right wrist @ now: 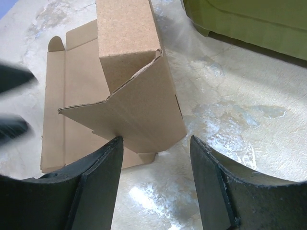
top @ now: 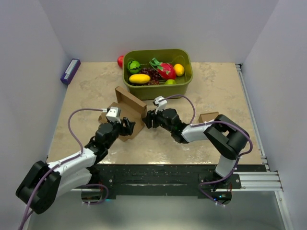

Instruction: Fold the paper box

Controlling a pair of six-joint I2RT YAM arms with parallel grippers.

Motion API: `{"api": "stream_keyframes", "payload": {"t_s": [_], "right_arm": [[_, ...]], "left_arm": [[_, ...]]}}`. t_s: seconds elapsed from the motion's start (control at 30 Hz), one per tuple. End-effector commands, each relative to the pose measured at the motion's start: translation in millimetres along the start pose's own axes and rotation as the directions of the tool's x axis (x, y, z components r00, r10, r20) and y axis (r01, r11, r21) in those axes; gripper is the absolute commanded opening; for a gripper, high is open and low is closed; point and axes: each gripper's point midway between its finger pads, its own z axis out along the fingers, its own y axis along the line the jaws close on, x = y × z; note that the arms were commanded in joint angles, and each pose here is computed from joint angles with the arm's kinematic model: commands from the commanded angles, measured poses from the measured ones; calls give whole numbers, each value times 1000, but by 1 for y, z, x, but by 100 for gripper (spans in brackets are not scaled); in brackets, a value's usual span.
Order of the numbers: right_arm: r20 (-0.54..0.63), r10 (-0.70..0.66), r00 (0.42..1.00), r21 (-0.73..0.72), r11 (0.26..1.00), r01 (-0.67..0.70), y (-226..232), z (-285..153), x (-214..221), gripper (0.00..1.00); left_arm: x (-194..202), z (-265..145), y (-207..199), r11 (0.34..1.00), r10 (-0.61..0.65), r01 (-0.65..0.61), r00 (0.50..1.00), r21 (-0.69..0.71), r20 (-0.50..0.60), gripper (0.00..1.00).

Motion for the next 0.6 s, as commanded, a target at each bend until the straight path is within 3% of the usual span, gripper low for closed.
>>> {"api": "stream_keyframes", "payload": {"t_s": [0.0,0.13,0.33,0.57], "right_arm": [[69,-14,998,-10,1000,14,7,9,-25,60],[67,-20,998,-6,1000,20,7,11,-25,60],[63,-36,997,9,999,35,4,15,-25,60],[54,-55,997,27,998,53,0,23,-24,60]], "left_arm": [[14,3,-16,991,-98,97,995,97,12,67],[41,6,-20,986,-68,75,996,148,-49,64],[84,4,-32,972,-50,87,984,219,-172,50],[106,-2,-40,964,-47,104,973,244,-227,44]]}}
